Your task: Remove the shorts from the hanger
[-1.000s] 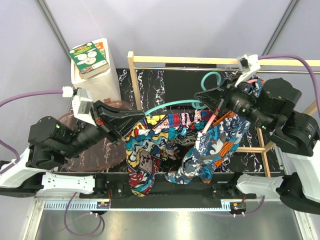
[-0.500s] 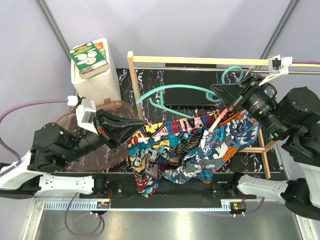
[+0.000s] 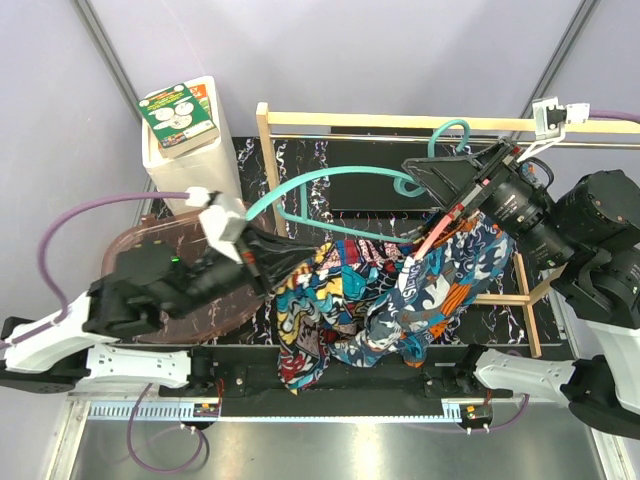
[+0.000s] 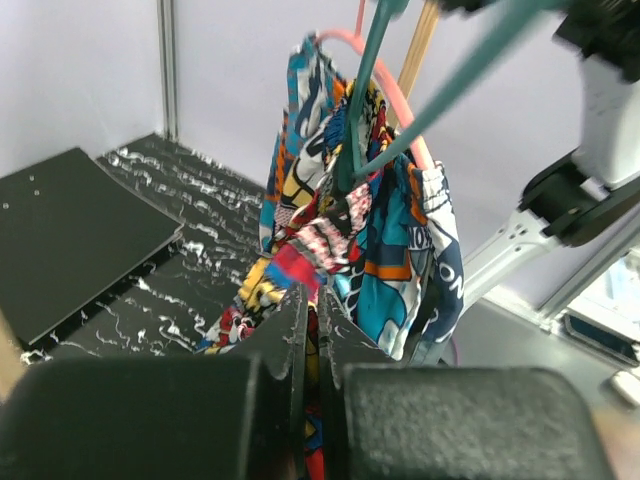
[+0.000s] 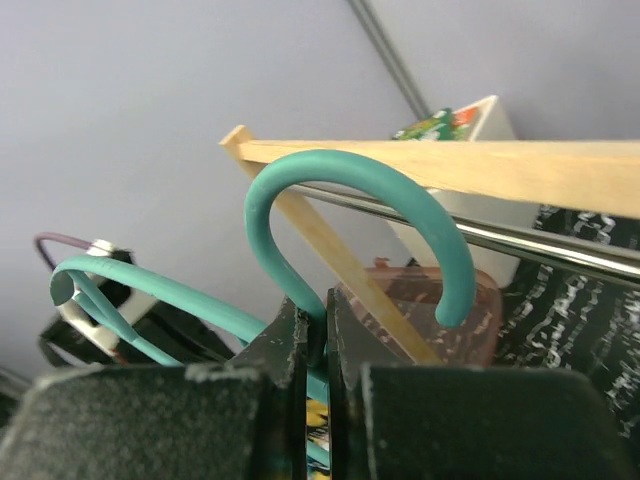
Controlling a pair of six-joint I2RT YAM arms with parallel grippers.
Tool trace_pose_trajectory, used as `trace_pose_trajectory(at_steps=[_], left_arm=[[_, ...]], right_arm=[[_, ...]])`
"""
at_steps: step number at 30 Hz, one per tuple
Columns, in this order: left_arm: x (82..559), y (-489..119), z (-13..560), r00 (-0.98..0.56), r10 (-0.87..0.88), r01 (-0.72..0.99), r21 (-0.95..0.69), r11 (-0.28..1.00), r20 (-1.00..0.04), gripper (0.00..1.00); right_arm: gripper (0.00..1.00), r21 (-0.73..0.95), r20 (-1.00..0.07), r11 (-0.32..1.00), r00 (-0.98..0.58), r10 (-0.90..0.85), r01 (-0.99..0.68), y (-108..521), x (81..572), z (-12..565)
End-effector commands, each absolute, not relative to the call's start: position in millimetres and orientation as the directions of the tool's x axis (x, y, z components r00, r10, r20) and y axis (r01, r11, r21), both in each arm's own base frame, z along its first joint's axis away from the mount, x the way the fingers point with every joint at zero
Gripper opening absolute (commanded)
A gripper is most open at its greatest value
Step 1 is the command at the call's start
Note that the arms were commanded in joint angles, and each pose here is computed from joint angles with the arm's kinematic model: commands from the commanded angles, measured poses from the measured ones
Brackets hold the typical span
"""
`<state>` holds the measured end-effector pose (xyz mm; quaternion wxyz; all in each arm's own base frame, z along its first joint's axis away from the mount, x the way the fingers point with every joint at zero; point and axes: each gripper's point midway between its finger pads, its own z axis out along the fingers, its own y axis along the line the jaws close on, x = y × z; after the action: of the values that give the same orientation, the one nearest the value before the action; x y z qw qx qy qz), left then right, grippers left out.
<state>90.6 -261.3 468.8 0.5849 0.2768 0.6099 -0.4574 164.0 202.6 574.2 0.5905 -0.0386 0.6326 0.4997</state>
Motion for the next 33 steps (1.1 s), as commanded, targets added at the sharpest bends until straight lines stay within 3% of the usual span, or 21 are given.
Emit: trace_pose_trajectory(at_steps=[1,9,19,28,33], left_arm=[[98.8,-282.1,481.4,-0.16,-0.195,0.86,-0.233,0.453,-0.968,0.0],[113.1,-272.0,468.9,-0.175,-0.159,0.819,-0.234,0.524,-0.972,0.0],[134.6,-196.9,461.8,-0.144,-0.031,0.704,-0.124,0.699,-0.989,0.0],[158.8,-104.2,515.9,0.019,0.008,0.489,0.016,0.872,-1.0,0.0],[172.0,-122.8,539.1,0.067,0.127,0.452,0.144,0.881,-0.99,0.0]], right_arm=[[0.0,0.57,-0.733,0.3,-0.309,0.606,-0.765,214.8,137.6,620.8],[0.0,0.559,-0.702,0.245,-0.296,0.648,-0.792,211.6,130.8,639.1],[0.0,0.559,-0.7,0.279,-0.263,0.664,-0.781,204.1,135.1,638.2],[0.0,0.556,-0.711,0.307,-0.251,0.656,-0.773,201.1,136.9,633.2],[0.0,0.566,-0.711,0.326,-0.248,0.658,-0.757,199.9,141.2,629.5]])
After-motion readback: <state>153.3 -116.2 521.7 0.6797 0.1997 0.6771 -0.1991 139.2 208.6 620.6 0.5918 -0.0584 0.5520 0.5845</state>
